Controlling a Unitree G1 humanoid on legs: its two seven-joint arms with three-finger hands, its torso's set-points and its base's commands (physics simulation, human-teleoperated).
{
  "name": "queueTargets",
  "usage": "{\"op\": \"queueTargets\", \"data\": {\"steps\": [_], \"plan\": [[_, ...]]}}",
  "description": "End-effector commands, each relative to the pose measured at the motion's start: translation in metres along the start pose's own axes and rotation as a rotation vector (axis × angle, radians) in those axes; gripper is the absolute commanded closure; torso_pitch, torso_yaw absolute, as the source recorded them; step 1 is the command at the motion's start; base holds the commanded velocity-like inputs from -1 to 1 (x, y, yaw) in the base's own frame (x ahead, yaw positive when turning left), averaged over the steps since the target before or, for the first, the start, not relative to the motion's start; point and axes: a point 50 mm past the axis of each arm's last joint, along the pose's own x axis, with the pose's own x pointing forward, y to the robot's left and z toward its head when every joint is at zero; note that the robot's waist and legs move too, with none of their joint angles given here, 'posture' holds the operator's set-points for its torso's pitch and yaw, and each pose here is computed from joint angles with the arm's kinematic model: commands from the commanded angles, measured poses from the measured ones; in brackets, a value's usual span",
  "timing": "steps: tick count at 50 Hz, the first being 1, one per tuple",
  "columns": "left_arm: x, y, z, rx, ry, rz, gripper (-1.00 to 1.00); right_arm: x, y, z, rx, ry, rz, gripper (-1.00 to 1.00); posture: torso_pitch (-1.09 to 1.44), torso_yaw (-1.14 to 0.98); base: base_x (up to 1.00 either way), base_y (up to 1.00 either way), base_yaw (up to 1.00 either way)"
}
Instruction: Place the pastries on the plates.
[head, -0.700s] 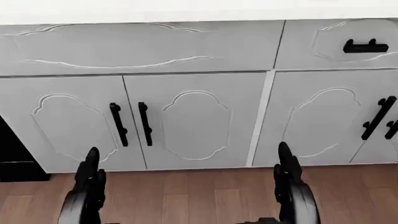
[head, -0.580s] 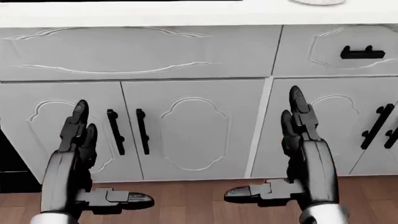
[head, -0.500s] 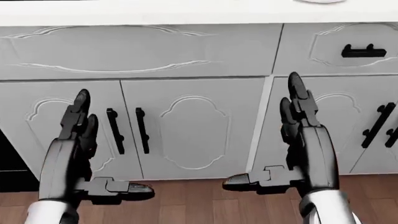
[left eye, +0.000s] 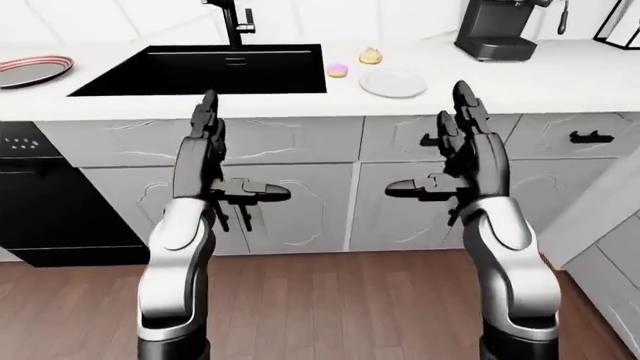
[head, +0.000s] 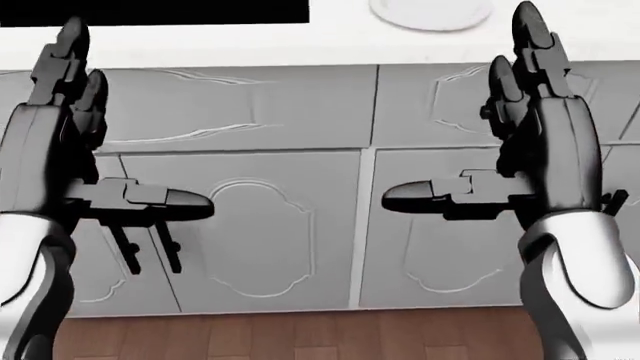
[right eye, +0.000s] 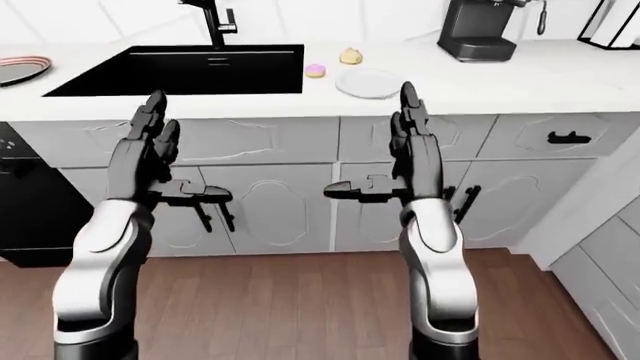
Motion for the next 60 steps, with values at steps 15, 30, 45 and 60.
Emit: {"op": "queueTargets", "data": {"steps": [15,30,45,60], "plan": [[0.014,0.011,0.042,0.035,-0.137,0.028,-1.00,0.007,0.002,0.038,0.003,-0.140,0.022,-1.00,0.00,0.00,0.46,-0.44,0.00],[0.014,0.027,0.054,0.058,-0.159,0.071,-1.00,0.013,0.009,0.051,-0.011,-0.172,0.061,-1.00,0.00,0.00,0.53,-0.05,0.00],[0.010,0.031,0.057,0.066,-0.171,0.090,-1.00,0.006,0.008,0.053,-0.014,-0.178,0.060,-1.00,0.00,0.00,0.11,0.01,0.00],[0.007,0.032,0.061,0.083,-0.175,0.091,-1.00,0.007,0.008,0.055,0.003,-0.186,0.054,-1.00,0.00,0.00,0.15,0.00,0.00]]}}
